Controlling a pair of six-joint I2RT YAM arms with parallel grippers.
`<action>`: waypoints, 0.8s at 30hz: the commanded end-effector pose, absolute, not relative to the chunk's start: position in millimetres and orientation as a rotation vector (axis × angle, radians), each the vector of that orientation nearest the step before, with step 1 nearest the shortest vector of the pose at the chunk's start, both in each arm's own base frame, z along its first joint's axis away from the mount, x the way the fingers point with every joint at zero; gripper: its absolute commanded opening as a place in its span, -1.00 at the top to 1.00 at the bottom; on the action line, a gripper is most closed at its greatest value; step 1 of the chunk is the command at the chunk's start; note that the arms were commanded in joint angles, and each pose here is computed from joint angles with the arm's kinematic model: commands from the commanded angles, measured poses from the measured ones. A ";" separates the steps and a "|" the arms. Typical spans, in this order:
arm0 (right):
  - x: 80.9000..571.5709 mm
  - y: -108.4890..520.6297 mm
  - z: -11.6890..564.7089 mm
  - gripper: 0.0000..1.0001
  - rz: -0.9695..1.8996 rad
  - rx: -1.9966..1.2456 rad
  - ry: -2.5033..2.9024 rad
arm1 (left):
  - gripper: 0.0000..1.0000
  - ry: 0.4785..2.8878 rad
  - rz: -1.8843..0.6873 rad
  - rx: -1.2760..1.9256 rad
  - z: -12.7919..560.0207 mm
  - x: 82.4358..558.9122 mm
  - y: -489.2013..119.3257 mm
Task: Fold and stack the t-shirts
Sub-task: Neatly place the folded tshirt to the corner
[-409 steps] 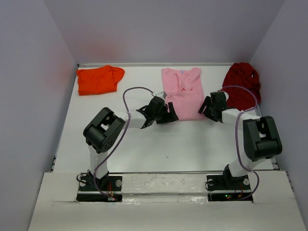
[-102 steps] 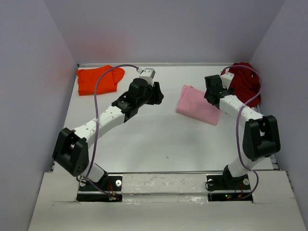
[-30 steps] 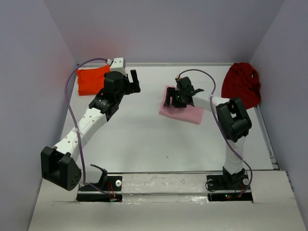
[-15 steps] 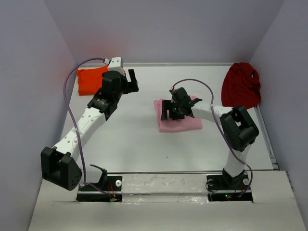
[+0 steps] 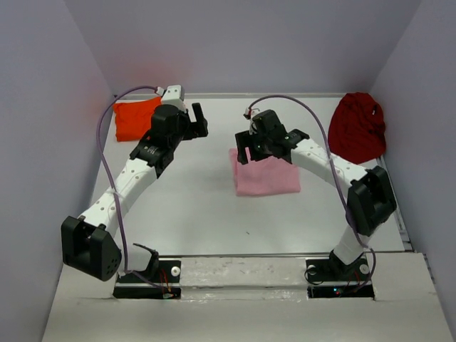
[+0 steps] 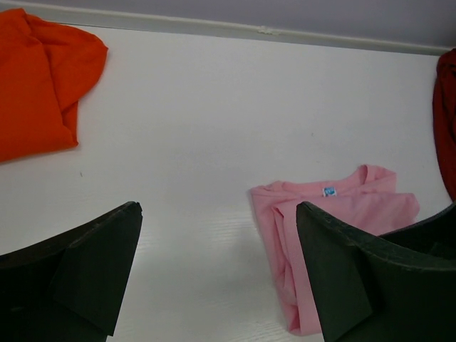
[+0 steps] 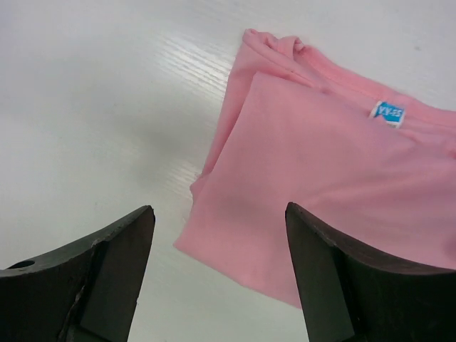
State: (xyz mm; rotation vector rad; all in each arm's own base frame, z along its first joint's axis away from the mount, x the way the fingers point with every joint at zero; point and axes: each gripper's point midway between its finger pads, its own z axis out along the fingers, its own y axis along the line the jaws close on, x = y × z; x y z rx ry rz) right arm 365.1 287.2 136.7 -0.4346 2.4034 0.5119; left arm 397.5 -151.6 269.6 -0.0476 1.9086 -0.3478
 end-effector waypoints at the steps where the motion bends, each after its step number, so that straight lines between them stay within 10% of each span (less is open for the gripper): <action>1: 331.3 273.5 179.8 -0.59 0.325 -0.661 2.286 | -0.98 1.900 -0.484 -0.017 273.4 399.0 -173.4; 24: 246.4 233.0 70.6 -0.56 -0.401 -0.900 2.194 | -0.98 2.025 -0.689 0.140 245.0 388.7 -213.5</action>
